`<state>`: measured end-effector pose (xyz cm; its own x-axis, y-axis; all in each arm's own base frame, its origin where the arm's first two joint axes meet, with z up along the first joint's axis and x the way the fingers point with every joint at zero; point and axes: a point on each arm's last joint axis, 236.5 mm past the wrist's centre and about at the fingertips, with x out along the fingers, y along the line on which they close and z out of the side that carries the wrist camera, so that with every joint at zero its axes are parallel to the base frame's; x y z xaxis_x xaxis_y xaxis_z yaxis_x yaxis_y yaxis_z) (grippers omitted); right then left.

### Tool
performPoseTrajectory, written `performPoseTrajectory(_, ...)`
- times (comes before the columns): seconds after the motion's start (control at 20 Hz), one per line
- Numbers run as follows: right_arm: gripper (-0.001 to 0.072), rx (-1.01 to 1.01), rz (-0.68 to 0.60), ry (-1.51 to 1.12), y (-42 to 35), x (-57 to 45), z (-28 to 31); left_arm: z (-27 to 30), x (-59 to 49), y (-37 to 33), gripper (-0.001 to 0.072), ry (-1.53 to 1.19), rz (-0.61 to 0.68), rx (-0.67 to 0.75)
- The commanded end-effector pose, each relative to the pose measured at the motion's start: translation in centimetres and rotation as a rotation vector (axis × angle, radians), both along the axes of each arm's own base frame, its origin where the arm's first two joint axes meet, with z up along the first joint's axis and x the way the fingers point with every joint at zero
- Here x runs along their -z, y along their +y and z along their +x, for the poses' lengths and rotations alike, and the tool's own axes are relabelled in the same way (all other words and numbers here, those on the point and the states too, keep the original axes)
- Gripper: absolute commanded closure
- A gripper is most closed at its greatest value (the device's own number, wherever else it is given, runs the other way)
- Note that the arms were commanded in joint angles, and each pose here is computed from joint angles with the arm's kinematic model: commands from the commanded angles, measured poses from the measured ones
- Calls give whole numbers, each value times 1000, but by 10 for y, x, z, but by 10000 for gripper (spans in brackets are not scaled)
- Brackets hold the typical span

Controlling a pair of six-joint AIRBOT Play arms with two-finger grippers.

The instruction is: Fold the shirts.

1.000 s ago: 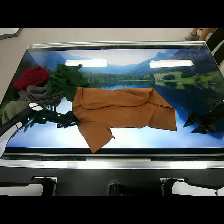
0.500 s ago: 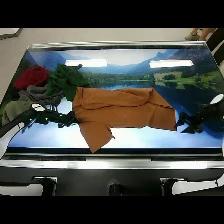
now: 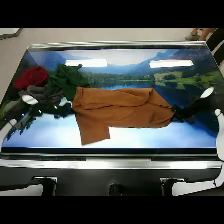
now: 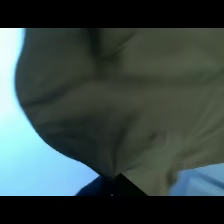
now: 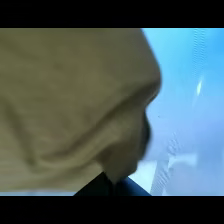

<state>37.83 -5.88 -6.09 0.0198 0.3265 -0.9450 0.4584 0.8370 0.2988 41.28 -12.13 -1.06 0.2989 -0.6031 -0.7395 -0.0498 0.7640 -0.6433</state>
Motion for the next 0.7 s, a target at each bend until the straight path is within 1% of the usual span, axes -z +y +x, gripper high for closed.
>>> performPoseTrajectory(0.0, 665, -70, -132, -349, -17, -114, 56, 47, -153, 10, 681, -404, 53, -10)
performPoseTrajectory(0.05, 664, -115, -219, -549, -24, -183, 77, 52, -224, 14, 681, -580, 79, -24)
performPoseTrajectory(0.1, 663, -145, -322, -752, -29, -260, 86, 44, -310, 18, 680, -784, 99, -49)
performPoseTrajectory(0.15, 663, -141, -435, -962, -31, -344, 82, 22, -390, 22, 680, -975, 112, -81)
performPoseTrajectory(0.2, 663, -104, -550, -1186, -29, -436, 60, -14, -469, 28, 680, -1175, 135, -121)
performPoseTrajectory(0.25, 663, -67, -639, -1376, -21, -511, 25, -59, -532, 37, 680, -1351, 186, -167)
performPoseTrajectory(0.3, 663, -28, -715, -1552, -9, -574, -21, -98, -571, 43, 679, -1469, 240, -201)
performPoseTrajectory(0.35, 663, 4, -758, -1664, 3, -612, -65, -138, -598, 49, 679, -1562, 309, -232)
performPoseTrajectory(0.4, 663, 47, -768, -1726, 13, -633, -105, -172, -611, 50, 680, -1615, 338, -253)
performPoseTrajectory(0.5, 663, 95, -775, -1755, 24, -644, -156, -214, -618, 48, 680, -1642, 292, -290)
performPoseTrajectory(0.55, 663, 96, -802, -1739, 25, -642, -169, -225, -619, 47, 680, -1647, 276, -297)
performPoseTrajectory(0.65, 663, 104, -849, -1684, 16, -633, -176, -234, -623, 47, 680, -1667, 266, -309)
